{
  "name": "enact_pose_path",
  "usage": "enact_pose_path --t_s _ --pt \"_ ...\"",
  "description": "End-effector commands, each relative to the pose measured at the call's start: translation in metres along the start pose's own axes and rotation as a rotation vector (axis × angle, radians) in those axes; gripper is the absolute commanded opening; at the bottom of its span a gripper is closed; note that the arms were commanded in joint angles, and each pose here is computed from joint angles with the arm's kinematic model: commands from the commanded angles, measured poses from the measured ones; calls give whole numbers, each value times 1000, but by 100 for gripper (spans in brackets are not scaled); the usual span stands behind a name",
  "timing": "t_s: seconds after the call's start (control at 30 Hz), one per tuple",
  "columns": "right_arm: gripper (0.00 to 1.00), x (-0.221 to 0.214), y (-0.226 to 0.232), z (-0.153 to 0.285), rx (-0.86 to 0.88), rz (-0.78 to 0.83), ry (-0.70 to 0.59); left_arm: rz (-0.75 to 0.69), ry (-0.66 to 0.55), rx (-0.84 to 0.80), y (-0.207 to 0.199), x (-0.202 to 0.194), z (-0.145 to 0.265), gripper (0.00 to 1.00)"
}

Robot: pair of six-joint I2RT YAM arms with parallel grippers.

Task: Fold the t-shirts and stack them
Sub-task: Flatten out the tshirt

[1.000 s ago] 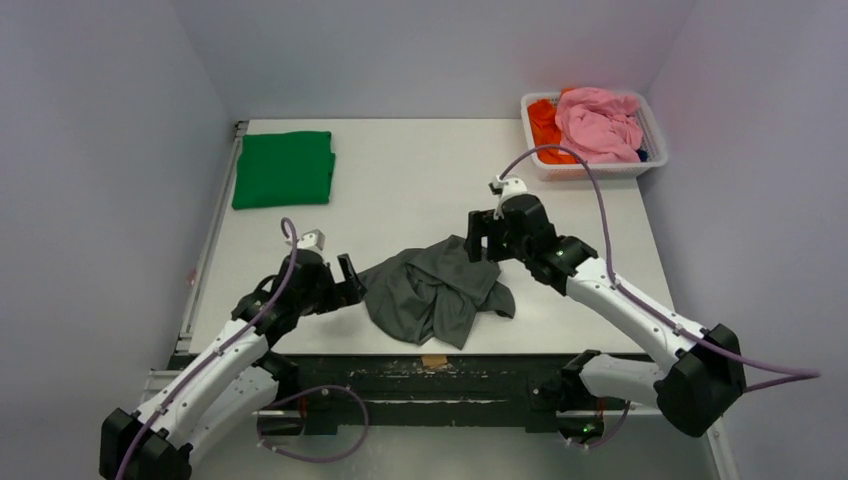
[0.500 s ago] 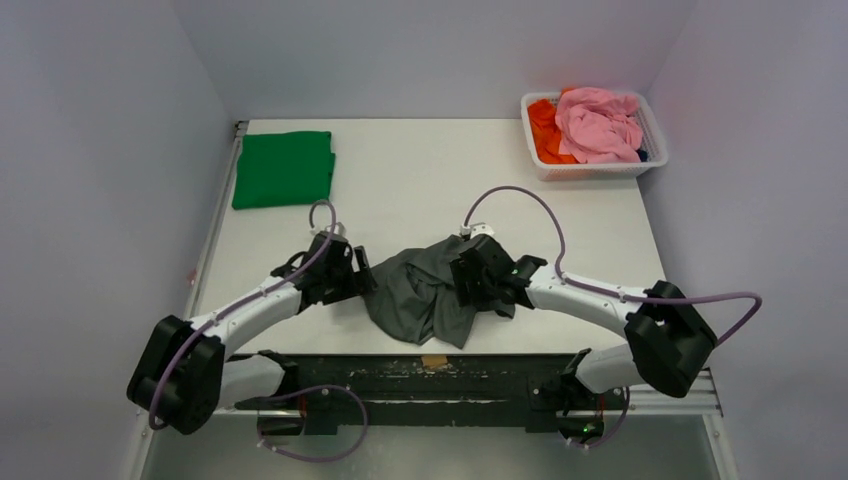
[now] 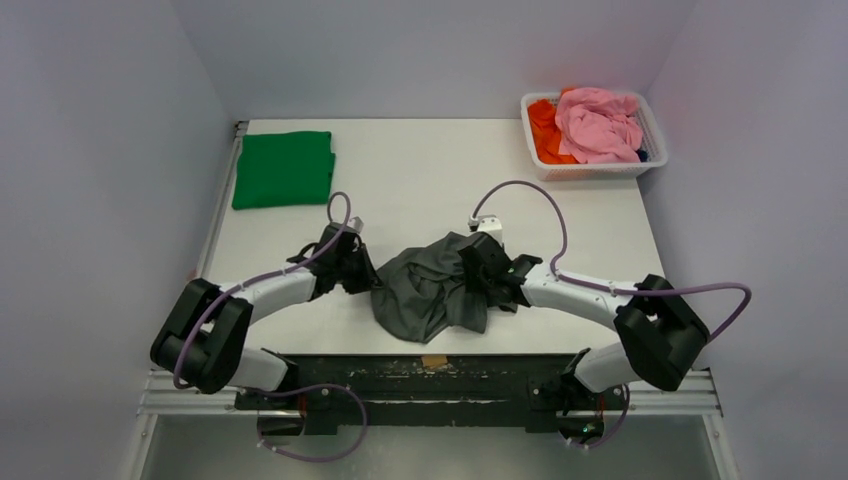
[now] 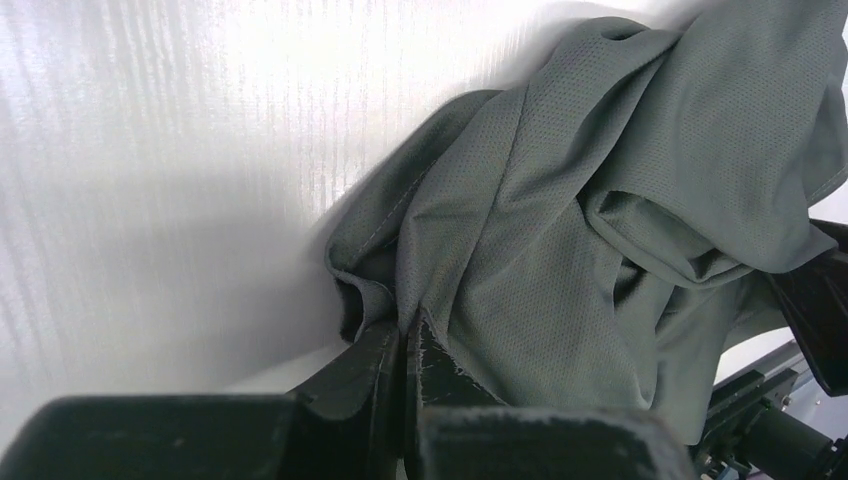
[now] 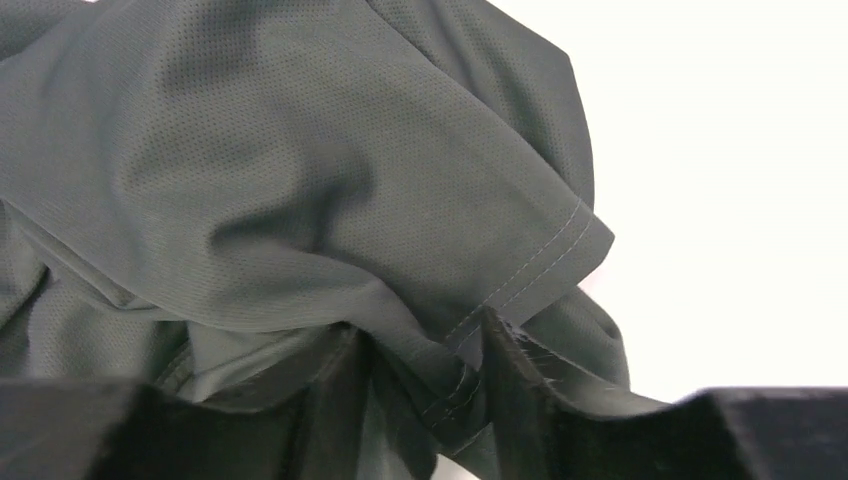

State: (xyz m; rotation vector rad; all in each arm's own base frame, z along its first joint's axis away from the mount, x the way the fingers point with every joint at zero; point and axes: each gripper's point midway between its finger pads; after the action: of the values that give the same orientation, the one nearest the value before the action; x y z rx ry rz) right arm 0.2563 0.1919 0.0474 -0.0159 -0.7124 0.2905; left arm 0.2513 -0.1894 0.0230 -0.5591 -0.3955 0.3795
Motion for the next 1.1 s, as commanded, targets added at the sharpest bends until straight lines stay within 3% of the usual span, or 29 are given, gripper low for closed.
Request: enact_pose_path --t_s 0.0,0.17,0.33,0.5,0.77,0.93,1.07 --pt "31 13 -2 9 1 -65 -45 -22 -77 -7 -3 11 16 0" --pt "1 12 -2 18 34 -73 -66 -50 -195 -4 -5 28 40 0" --pt "0 50 -24 48 -45 -95 -173 -95 -340 -40 -31 59 84 0" --pt "0 110 -57 120 -85 -133 -377 -172 -510 -195 -83 87 160 0" --pt "0 172 -65 279 260 -114 -824 -281 -850 -454 -131 98 332 0" --pt "0 172 -82 343 349 -128 -942 -247 -1023 -521 -118 89 414 0" --pt "0 169 -79 355 403 -142 -949 -218 -1074 -536 -112 86 435 0"
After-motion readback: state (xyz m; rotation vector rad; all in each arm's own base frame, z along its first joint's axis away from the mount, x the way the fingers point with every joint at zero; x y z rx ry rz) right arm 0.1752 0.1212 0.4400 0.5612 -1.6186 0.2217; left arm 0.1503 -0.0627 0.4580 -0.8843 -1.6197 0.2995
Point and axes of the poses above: each gripper's point midway between its finger pads, its own z axis back along the fingers, its own y axis along the line the jaws close on, x = y × z, and after that the axes turned 11 degrees about z, right-handed
